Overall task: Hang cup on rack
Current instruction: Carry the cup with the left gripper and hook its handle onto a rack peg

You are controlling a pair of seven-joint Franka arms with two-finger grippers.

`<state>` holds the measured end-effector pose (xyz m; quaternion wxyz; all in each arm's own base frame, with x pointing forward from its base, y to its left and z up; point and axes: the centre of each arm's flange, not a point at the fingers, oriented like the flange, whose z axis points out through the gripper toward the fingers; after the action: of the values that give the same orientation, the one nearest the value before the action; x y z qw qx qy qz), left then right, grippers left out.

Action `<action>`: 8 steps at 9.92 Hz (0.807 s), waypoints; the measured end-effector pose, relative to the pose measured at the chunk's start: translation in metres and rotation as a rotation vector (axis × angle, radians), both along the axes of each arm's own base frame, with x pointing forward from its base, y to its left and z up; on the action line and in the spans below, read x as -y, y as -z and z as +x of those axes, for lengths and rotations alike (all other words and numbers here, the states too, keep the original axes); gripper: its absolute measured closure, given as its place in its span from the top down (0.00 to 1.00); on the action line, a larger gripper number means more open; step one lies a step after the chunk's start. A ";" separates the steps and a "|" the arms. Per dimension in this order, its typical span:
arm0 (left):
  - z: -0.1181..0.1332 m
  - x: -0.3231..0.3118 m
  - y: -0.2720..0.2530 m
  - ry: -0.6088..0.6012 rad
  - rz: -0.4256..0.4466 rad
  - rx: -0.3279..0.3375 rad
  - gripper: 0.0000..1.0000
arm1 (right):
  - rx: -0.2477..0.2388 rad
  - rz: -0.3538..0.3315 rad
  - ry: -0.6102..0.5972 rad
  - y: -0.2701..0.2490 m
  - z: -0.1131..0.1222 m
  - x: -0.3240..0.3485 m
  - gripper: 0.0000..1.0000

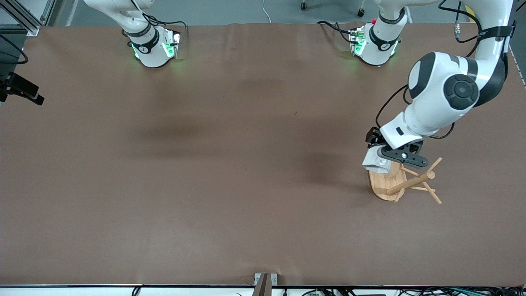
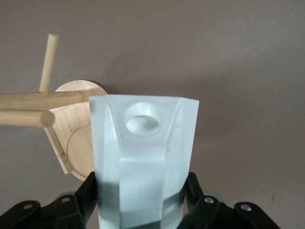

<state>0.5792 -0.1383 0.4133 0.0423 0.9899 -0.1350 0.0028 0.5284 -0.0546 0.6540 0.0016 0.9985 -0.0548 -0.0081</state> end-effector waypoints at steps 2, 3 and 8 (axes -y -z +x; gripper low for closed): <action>0.003 -0.006 -0.001 -0.026 -0.021 0.007 0.76 | 0.000 -0.001 0.000 -0.006 -0.002 0.000 1.00; 0.004 -0.007 -0.001 -0.029 -0.023 0.014 0.76 | 0.001 -0.001 0.000 -0.007 -0.002 0.000 1.00; 0.017 -0.027 0.011 -0.051 -0.025 0.024 0.76 | -0.011 0.001 0.006 -0.006 -0.003 0.003 1.00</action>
<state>0.5957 -0.1109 0.4028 0.0529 0.9924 -0.1100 0.0174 0.5253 -0.0573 0.6597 0.0016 0.9982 -0.0576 -0.0136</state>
